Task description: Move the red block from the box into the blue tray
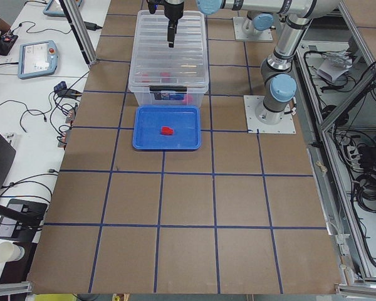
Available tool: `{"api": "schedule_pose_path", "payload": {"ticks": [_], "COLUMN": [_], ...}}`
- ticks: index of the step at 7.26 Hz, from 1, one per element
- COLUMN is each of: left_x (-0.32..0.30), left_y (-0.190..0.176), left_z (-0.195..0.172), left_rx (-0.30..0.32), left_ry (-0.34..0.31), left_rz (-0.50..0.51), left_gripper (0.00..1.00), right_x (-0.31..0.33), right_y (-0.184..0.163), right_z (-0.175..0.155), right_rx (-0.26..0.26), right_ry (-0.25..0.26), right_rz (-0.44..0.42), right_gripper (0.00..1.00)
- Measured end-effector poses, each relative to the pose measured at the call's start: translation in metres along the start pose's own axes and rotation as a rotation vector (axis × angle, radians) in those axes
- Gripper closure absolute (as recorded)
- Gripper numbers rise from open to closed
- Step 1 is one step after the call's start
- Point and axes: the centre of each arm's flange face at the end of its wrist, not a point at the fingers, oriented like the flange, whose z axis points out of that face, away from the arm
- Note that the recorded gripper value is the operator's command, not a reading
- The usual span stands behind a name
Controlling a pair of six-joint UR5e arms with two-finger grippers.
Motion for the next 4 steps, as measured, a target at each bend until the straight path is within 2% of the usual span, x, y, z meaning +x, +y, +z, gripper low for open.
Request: {"api": "schedule_pose_path", "payload": {"ticks": [4], "left_x": [0.0019], "left_y": [0.0049], "left_z": [-0.0069], "left_rx": [0.008], "left_ry": [-0.004], "left_rz": [0.007], "left_gripper": [0.0], "right_x": [0.0056], "right_y": [-0.0017], "right_z": [0.0024], "right_rx": [-0.005], "right_ry": [0.003], "right_rz": [0.006], "right_gripper": [0.0]}}
